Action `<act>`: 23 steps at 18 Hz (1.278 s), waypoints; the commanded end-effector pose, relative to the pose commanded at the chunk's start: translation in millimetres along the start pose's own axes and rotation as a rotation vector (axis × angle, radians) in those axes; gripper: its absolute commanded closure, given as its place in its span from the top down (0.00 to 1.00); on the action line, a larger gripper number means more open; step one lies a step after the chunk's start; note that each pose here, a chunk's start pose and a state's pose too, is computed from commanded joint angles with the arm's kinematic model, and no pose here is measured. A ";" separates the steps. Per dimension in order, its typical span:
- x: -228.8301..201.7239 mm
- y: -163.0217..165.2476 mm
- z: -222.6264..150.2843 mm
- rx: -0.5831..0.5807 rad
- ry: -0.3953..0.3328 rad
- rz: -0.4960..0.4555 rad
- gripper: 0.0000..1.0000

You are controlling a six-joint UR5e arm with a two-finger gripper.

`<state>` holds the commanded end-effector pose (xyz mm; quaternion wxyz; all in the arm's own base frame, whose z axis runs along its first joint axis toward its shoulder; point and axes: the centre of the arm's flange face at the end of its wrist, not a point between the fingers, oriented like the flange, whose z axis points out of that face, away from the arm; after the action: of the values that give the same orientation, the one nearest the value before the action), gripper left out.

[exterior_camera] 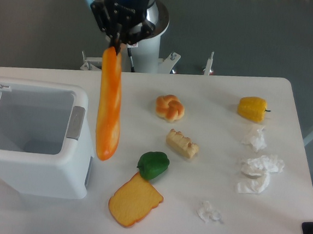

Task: Place the long bread in the trash can
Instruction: 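Lift the baguette and carry it toward the white trash bin, then lower the hanging baguette into the bin opening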

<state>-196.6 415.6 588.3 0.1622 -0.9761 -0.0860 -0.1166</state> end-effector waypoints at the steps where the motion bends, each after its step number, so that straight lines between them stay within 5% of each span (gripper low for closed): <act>1: 9.3 0.7 3.6 -0.020 0.018 -0.008 0.00; 8: 46.3 -10.7 19.7 0.008 0.163 -0.033 0.00; 23: 64.3 -20.5 48.9 -0.039 0.313 -0.048 0.00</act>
<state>-129.5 459.6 565.8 0.1519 -0.9465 -0.0808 -0.2730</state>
